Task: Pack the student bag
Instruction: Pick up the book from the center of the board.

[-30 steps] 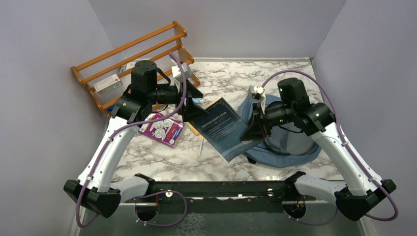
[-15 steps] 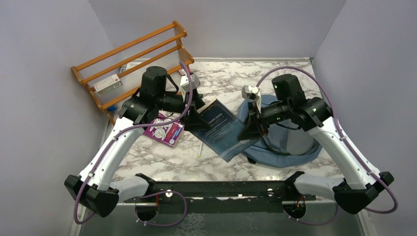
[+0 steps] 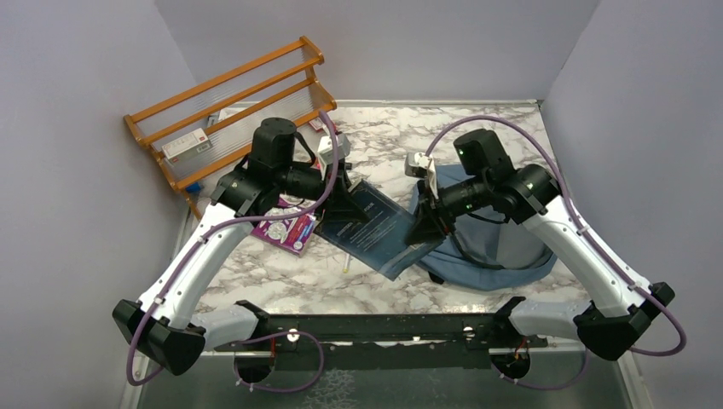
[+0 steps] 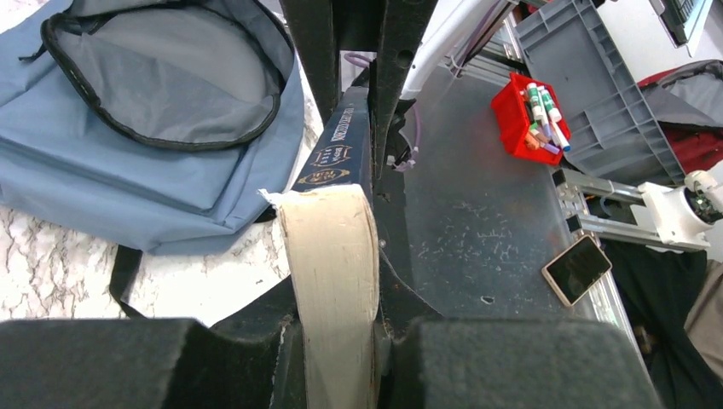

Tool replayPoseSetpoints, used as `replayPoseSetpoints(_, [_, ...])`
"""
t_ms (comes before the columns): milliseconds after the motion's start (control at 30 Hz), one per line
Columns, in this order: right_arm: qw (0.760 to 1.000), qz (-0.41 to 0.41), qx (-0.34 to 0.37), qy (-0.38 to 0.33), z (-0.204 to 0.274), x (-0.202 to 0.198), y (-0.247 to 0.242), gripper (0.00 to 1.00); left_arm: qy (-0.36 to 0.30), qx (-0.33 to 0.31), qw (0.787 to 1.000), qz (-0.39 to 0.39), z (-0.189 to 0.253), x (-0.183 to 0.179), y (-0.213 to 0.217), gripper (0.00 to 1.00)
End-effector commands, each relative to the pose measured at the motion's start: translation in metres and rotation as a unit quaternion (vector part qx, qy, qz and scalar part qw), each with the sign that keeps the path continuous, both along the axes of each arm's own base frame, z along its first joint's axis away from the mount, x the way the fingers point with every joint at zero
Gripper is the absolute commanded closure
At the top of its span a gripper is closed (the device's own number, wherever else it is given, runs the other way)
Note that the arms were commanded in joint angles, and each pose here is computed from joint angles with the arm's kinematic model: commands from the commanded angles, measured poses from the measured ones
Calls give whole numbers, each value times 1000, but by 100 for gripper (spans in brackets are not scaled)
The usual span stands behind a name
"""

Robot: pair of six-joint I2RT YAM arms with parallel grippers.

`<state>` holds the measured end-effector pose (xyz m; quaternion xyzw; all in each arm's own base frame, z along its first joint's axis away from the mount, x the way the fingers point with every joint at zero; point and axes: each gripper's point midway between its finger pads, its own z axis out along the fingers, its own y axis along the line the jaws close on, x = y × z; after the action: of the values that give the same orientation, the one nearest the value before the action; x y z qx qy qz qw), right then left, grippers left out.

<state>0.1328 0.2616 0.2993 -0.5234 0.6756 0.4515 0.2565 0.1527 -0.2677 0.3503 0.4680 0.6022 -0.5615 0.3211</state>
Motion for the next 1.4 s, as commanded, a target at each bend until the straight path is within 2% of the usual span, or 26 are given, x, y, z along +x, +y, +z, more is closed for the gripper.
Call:
replayPoseSetpoints(0, [996,-33,34,-74,27,3,-6,78,-30,-10,1000,3,8,-4,3,100])
replayPoseSetpoints(100, [990,-75,63,-98,33,8,-9,56,-51,-14,998,31,17,3,4,100])
replayPoseSetpoints(200, [977,-137,110,-123,43,13,-15,43,-70,-52,995,56,40,5,3,100])
replayPoseSetpoints(433, [939,-251,208,-111,55,24,-27,37,-106,-174,976,79,94,-5,5,100])
replayPoseSetpoints(633, [913,-275,288,-90,64,21,-29,28,-102,-207,970,72,108,-14,8,100])
replayPoseSetpoints(767, [908,-274,307,-82,71,23,-26,27,-118,-217,967,64,118,-23,12,100])
replayPoseSetpoints(933, [906,-233,347,-67,87,14,-16,30,-120,-232,962,81,126,-23,15,100])
replayPoseSetpoints(1200, [891,-177,417,-34,111,1,-6,46,-116,-266,951,105,139,-18,16,100])
replayPoseSetpoints(1367, [897,-145,416,-31,118,-2,2,55,-108,-265,952,104,137,-14,13,100])
